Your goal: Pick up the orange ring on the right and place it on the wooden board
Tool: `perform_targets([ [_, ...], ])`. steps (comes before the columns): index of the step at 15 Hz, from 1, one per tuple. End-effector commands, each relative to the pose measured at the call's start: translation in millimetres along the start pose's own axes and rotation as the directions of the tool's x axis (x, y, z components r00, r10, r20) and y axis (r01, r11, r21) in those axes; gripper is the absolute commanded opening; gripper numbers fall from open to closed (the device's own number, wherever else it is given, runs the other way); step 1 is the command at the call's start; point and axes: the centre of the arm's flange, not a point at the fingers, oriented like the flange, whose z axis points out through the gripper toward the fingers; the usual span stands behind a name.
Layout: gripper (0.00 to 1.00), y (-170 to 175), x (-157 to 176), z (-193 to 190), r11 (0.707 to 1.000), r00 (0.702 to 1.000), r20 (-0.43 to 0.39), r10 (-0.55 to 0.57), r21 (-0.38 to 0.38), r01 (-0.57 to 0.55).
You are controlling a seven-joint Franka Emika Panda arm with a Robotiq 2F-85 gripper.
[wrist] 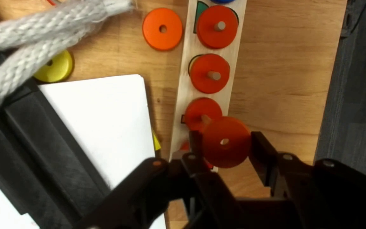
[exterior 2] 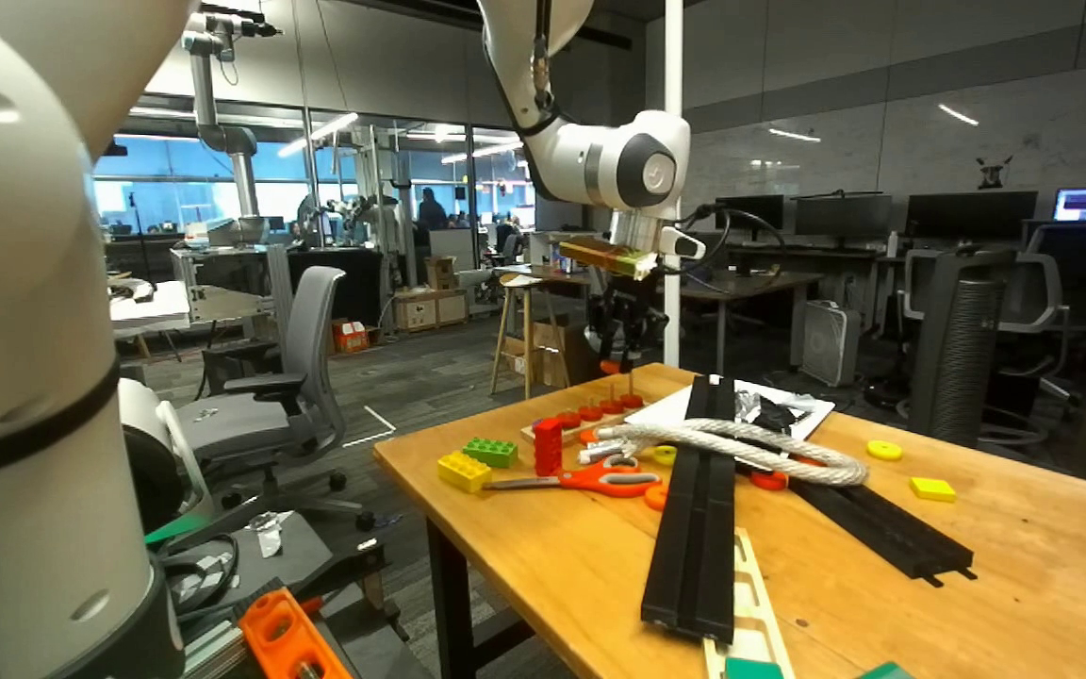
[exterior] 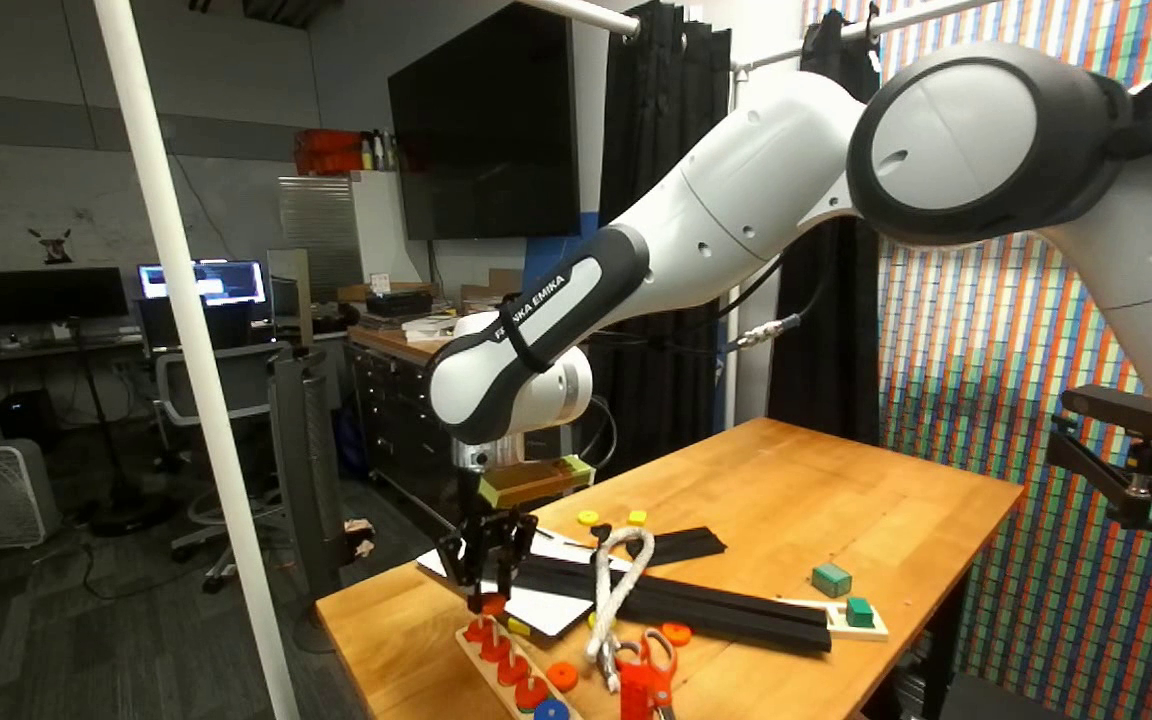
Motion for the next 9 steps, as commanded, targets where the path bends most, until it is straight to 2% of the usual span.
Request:
perform_targets([
  [1,0.17,-11.7,-5.8,-8.7,1.0,0.998,-0.051,-0.022,-0.009,0.022],
  [9,0.17,-12.6,6.0,-9.0,0.999,0.998,-0.064,-0.018,-0.039,0.016],
])
